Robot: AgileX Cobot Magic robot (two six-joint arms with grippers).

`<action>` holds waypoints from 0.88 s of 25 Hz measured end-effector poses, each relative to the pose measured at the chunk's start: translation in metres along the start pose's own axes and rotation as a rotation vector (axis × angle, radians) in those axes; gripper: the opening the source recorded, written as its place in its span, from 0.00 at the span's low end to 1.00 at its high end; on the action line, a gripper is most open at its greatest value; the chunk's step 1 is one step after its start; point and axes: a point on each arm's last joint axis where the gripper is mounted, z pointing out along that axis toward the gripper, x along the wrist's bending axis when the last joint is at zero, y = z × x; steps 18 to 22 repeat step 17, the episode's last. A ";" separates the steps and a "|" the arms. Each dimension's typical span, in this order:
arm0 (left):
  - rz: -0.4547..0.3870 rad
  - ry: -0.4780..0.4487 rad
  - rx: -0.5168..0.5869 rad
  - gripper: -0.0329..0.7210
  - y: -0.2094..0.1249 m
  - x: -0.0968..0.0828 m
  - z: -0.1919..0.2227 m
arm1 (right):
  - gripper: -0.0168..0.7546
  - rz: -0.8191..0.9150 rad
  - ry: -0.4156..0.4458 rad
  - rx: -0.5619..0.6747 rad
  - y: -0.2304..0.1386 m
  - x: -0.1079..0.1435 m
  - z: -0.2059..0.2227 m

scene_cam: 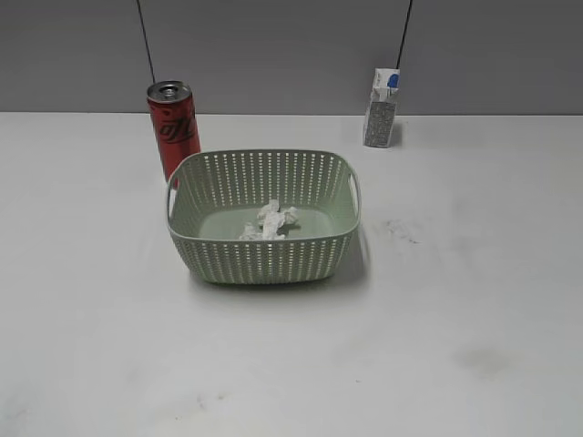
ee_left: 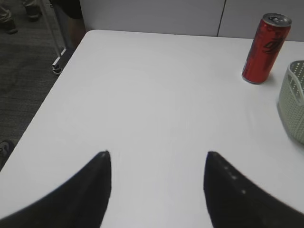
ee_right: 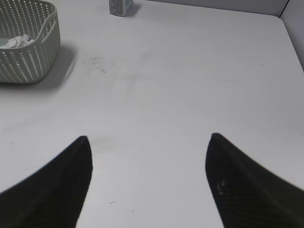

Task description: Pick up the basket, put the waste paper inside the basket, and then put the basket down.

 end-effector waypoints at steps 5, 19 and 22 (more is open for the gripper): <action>0.000 0.000 0.000 0.67 0.000 0.000 0.000 | 0.75 0.000 0.000 0.000 0.000 0.000 0.000; 0.001 0.000 0.000 0.83 0.000 0.000 0.000 | 0.75 0.000 0.000 0.000 0.000 0.000 0.000; 0.001 0.000 0.000 0.83 0.000 0.000 0.000 | 0.75 0.000 0.000 0.000 0.000 0.000 0.000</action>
